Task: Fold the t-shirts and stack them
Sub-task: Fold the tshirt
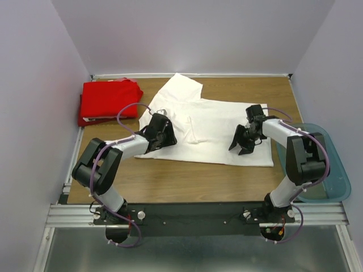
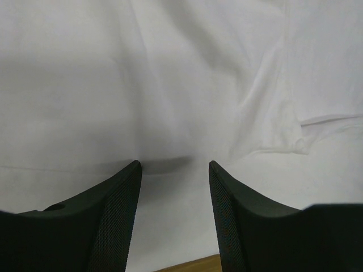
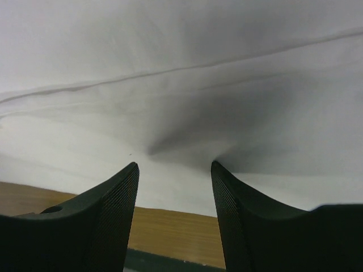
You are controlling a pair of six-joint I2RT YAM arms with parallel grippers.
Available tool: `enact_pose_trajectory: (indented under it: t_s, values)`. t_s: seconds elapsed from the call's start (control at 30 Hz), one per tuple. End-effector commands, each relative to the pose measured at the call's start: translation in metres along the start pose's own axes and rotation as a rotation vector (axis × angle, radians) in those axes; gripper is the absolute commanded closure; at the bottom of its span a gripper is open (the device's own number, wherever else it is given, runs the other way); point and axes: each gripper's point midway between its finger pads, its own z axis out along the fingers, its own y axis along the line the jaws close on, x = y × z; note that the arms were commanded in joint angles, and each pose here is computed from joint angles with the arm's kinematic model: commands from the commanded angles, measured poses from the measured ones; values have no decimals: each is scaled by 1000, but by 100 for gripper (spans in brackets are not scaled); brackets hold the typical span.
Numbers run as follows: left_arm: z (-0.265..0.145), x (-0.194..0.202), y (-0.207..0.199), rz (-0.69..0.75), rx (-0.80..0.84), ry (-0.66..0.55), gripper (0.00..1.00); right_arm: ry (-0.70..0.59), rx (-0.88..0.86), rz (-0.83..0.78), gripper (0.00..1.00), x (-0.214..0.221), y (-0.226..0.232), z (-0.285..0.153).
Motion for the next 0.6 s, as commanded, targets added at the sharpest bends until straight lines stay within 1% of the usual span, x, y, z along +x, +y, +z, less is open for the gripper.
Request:
enact_pose_trajectory:
  t_s: [0.0,0.13,0.17,0.2,0.27,0.43,0.53,0.57]
  values:
    - [-8,34,13,-1,-64,47,41,78,13,-8,38,27,-14,15]
    - [-20,66,32,-62,-152,112,41,157,11,36,38,57,-22,14]
    - [-25,77,35,-58,-175,141,41,172,7,46,38,63,-22,13]
    - [-30,81,37,-58,-182,140,41,187,12,65,38,73,-26,10]
    - [-37,91,34,-63,-182,155,41,191,7,84,38,80,-27,6]
    - [-50,113,41,-80,-196,193,41,208,26,115,38,104,-39,-5]
    - [-54,122,33,-95,-167,208,41,243,36,126,38,118,-44,-8]
    - [-57,126,35,-99,-184,223,41,247,33,129,38,124,-46,-10]
